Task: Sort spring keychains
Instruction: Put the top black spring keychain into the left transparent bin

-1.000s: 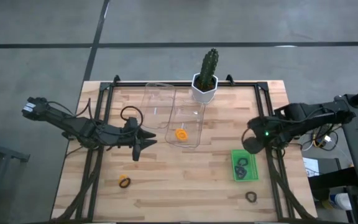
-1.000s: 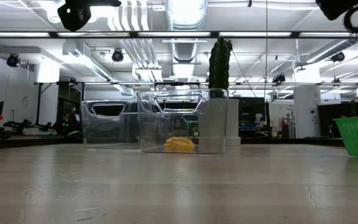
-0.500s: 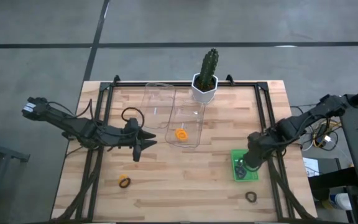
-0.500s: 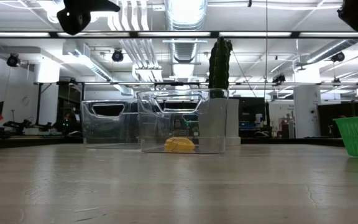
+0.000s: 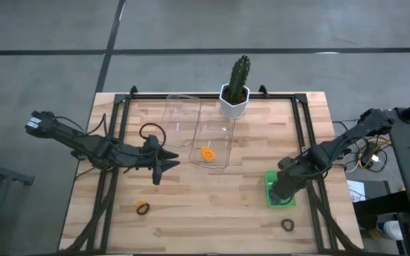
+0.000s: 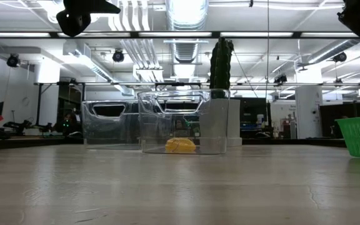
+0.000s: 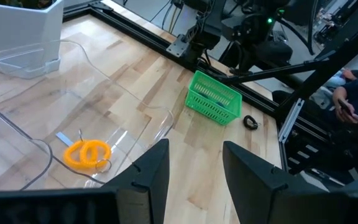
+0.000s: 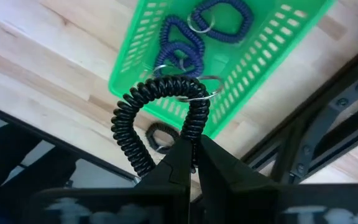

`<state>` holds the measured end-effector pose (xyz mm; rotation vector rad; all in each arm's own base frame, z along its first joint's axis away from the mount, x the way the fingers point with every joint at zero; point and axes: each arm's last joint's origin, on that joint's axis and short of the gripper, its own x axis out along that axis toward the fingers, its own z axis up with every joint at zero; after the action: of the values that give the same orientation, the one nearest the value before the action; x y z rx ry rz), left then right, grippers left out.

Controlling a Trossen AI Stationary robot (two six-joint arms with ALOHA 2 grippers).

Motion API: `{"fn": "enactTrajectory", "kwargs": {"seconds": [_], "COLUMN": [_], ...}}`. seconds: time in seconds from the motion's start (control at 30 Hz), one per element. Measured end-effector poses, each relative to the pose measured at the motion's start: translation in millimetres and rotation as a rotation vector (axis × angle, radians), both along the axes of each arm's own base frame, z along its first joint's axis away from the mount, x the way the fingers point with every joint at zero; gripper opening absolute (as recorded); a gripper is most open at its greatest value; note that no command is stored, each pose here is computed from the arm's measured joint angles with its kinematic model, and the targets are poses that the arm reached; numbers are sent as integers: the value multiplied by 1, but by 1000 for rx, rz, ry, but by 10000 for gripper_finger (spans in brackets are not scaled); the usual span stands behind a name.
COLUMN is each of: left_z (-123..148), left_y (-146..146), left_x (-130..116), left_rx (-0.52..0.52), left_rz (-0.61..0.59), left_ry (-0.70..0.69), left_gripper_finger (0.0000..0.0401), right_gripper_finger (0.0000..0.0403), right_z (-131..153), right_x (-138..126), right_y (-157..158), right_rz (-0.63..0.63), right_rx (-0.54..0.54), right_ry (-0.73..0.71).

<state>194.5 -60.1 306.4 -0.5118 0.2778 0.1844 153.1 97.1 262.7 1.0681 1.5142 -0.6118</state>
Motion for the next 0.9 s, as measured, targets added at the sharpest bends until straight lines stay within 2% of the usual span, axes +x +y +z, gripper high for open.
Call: {"fn": "enactTrajectory", "kwargs": {"seconds": [0.17,0.3,0.47,0.6,0.8,0.9], "left_z": [0,0,0,0,0,0], "left_y": [0,0,0,0,0,0], "left_x": [0,0,0,0,0,0], "left_rx": [0,2,12,13,1,1], "left_rz": [0,0,-4,-4,0,-1], "left_ry": [0,0,1,1,1,0], "left_gripper_finger": [142,142,142,142,142,142], "right_gripper_finger": [13,13,13,13,13,13], "right_z": [-2,-1,5,11,26,38], "right_x": [13,39,81,109,150,171], "right_y": [5,12,10,-2,-26,-34], "right_rz": [-19,-33,-11,25,90,166], "right_rx": [-14,-47,-141,-206,-352,-433], "right_ry": [-108,-359,-715,-909,-1016,-1039]}}
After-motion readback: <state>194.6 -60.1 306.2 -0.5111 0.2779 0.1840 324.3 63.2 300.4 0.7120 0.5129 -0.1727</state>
